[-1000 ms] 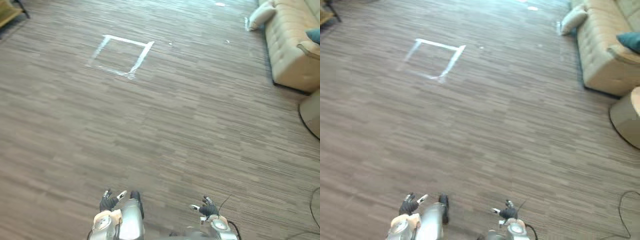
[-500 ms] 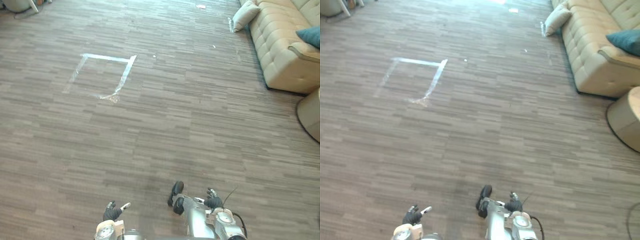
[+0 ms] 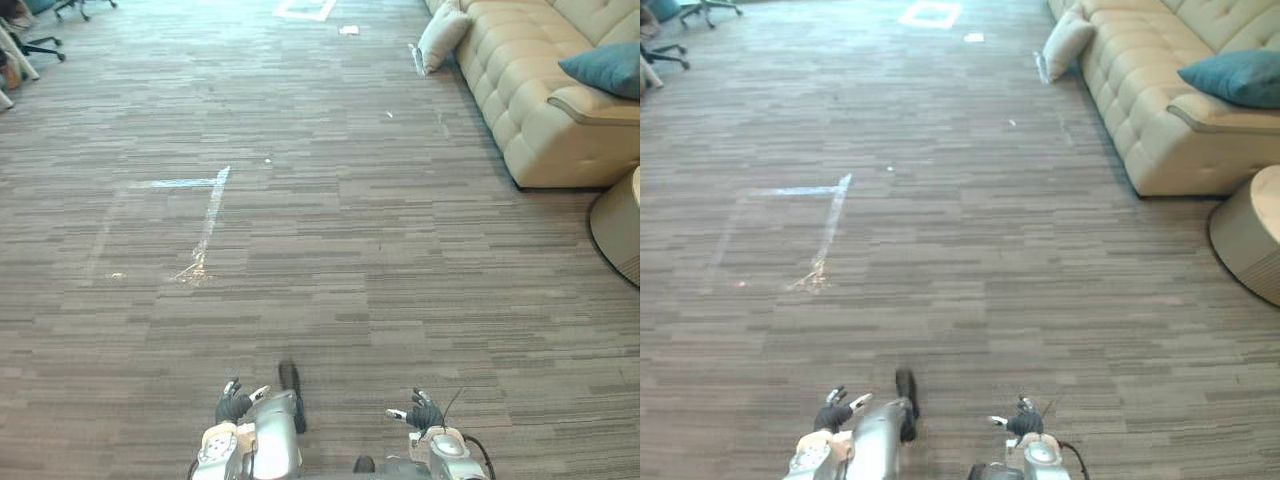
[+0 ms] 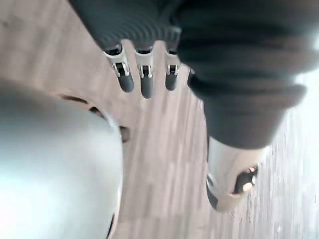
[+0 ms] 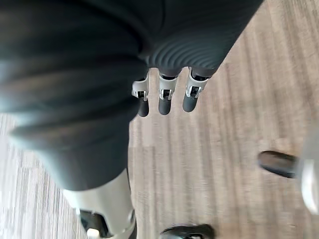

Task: Pick up cushions and gather them together orderly.

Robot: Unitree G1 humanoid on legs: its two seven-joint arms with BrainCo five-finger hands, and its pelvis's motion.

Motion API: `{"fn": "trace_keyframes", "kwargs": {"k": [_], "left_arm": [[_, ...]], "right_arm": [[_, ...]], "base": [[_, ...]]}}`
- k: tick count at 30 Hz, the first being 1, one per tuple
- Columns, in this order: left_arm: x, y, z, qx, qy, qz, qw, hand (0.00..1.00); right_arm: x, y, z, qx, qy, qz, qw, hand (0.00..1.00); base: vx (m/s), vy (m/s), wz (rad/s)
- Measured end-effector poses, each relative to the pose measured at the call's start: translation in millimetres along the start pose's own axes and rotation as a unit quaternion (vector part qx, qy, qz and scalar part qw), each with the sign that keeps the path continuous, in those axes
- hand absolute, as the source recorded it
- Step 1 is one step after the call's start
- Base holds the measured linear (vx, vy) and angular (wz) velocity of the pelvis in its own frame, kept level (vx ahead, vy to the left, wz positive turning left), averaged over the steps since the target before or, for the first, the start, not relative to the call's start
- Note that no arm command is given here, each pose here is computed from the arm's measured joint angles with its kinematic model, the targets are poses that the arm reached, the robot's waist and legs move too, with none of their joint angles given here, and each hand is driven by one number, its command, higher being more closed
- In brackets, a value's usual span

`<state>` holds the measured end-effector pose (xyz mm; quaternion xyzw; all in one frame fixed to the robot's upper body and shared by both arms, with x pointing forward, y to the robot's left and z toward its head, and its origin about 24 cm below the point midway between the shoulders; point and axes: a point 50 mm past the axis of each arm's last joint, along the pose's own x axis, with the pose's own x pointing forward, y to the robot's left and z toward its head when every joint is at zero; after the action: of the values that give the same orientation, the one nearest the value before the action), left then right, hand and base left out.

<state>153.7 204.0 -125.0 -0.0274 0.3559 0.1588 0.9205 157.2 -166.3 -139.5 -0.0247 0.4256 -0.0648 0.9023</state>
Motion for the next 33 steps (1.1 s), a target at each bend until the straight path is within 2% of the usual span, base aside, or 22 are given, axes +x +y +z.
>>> {"fn": "trace_keyframes", "kwargs": {"k": [4,9,16,18,21,24,27,33], "left_arm": [[1.3,8.7,-1.6,-0.006,0.009,0.020,1.000,0.00],[-7.1,17.4,-24.6,0.005,0.050,0.034,0.998,0.00],[-10.7,7.8,-36.8,0.022,0.078,0.016,0.997,0.00],[-13.4,-4.7,-42.8,0.024,0.088,-0.003,0.996,0.00],[-11.9,-12.2,-39.5,0.012,0.084,-0.010,0.996,0.00],[-6.6,-0.9,-25.6,0.020,0.055,0.000,0.998,0.00],[-2.9,-2.0,-11.5,0.016,0.022,-0.002,1.000,0.00],[2.8,-2.8,3.1,-0.002,0.001,0.000,1.000,0.00]], "right_arm": [[-1.2,6.1,-2.2,0.001,0.003,0.008,1.000,0.00],[-0.2,3.3,6.2,0.000,-0.016,0.007,1.000,0.00],[0.7,-18.0,17.0,-0.007,-0.042,-0.015,0.999,0.00],[1.6,-24.4,21.6,-0.018,-0.049,-0.021,0.998,0.00],[0.2,-26.0,16.3,-0.018,-0.039,-0.023,0.999,0.00],[-0.6,-12.0,9.7,-0.002,-0.026,-0.009,1.000,0.00],[0.5,-11.1,8.1,-0.005,-0.019,-0.007,1.000,0.00],[2.4,-2.9,5.8,0.000,-0.005,-0.005,1.000,0.00]], "base": [[0.69,0.271,-0.22],[0.64,0.123,-0.02],[0.72,-0.072,0.46],[0.74,-0.187,0.11],[0.76,-0.193,0.21],[0.66,-0.114,0.10],[0.61,-0.025,-0.29],[0.63,0.195,-0.41]]}}
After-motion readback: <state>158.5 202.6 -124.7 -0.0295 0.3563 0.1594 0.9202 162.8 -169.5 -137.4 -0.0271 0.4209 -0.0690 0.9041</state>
